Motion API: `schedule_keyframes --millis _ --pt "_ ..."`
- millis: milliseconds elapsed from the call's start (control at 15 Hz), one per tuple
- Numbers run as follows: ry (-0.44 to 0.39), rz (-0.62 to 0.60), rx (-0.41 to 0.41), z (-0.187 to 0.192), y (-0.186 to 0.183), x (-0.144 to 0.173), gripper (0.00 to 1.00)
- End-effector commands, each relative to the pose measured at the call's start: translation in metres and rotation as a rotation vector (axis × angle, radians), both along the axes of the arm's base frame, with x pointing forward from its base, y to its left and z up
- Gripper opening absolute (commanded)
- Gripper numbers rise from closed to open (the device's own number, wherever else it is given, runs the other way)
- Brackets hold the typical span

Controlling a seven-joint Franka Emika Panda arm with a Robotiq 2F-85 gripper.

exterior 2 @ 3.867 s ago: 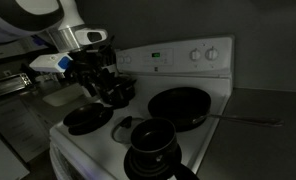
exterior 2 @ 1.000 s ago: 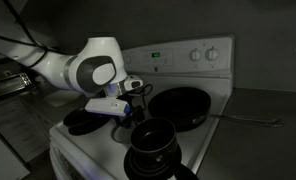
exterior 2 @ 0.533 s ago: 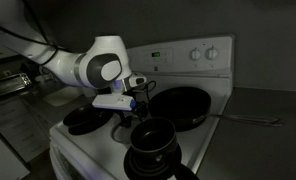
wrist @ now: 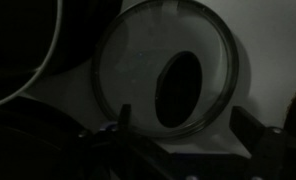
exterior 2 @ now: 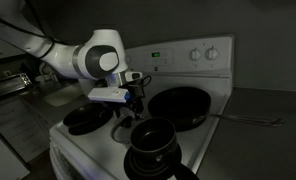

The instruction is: Put the lid on to the pot on the front left stove plate.

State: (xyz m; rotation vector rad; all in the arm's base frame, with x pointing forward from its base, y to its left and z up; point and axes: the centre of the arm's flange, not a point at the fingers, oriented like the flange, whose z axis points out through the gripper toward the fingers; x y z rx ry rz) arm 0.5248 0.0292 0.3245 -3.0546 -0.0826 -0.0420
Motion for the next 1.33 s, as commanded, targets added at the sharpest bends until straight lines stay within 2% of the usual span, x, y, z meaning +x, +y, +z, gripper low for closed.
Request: schedule_keyframes --millis 0,333,467,1067,1267 --pt "0.048 -0.043 -0.022 -0.008 0.005 -0.010 1.00" --pt "0.061 -0.083 -0.050 -0.016 0.006 -0.016 0.99" --pt "0.061 -0.086 -0.055 -0.015 0.007 -0.015 0.74" --pt "0.051 -0.094 -0.052 -0.005 0.006 -0.017 0.14" --pt "0.054 -0.095 -0.054 0.001 0.006 -0.017 0.14"
